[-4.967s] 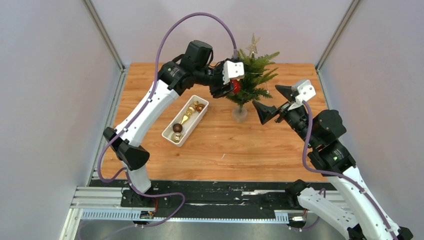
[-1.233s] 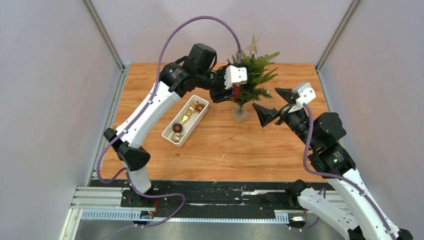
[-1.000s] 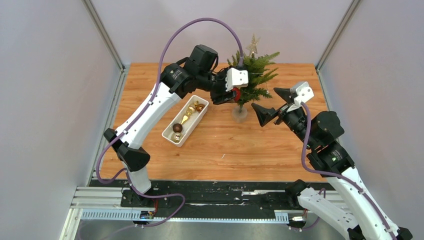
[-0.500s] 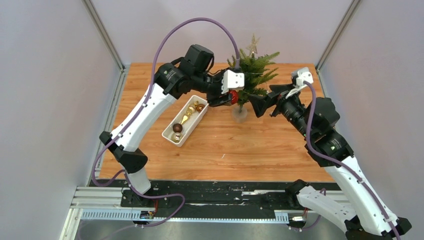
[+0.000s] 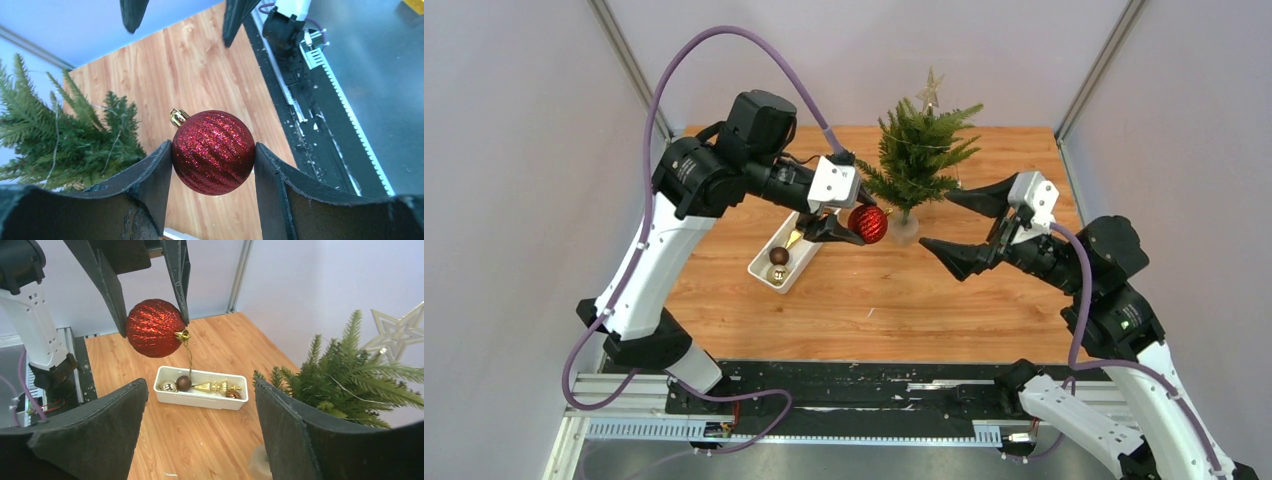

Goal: Decorate the small christmas tree
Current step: Hang the decoration item on the Christmas tree.

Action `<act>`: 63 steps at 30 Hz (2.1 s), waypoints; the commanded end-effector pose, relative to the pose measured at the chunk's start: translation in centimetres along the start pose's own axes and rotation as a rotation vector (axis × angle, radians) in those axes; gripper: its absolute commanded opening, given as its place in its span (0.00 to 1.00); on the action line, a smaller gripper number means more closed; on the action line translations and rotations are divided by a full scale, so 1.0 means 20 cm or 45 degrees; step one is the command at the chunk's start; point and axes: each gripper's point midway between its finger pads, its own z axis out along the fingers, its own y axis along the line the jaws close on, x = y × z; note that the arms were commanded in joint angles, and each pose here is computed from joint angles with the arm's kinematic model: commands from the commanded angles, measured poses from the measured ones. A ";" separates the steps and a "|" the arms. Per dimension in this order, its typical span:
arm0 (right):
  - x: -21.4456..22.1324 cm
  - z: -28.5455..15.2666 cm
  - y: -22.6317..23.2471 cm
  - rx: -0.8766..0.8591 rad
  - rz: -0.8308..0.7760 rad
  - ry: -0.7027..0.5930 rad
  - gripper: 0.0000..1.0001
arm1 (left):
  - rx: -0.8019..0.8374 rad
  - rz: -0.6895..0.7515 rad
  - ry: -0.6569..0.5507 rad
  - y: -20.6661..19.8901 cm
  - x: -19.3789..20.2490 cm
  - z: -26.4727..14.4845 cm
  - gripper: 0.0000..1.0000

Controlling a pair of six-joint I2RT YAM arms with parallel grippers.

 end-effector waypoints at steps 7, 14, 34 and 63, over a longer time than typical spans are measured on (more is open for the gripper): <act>-0.04 0.15 0.21 -0.445 0.044 -0.083 0.62 | 0.094 -0.050 -0.130 -0.16 -0.17 -0.02 0.00; -0.02 0.17 0.21 -0.467 0.043 -0.092 0.39 | 0.094 -0.038 -0.118 -0.16 -0.16 -0.01 0.00; 0.01 0.20 0.21 -0.474 0.084 -0.075 0.10 | 0.109 -0.036 -0.126 -0.16 -0.16 0.00 0.00; 0.01 0.15 0.17 -0.356 0.069 -0.094 0.00 | 0.105 -0.065 -0.131 -0.16 -0.16 0.02 0.00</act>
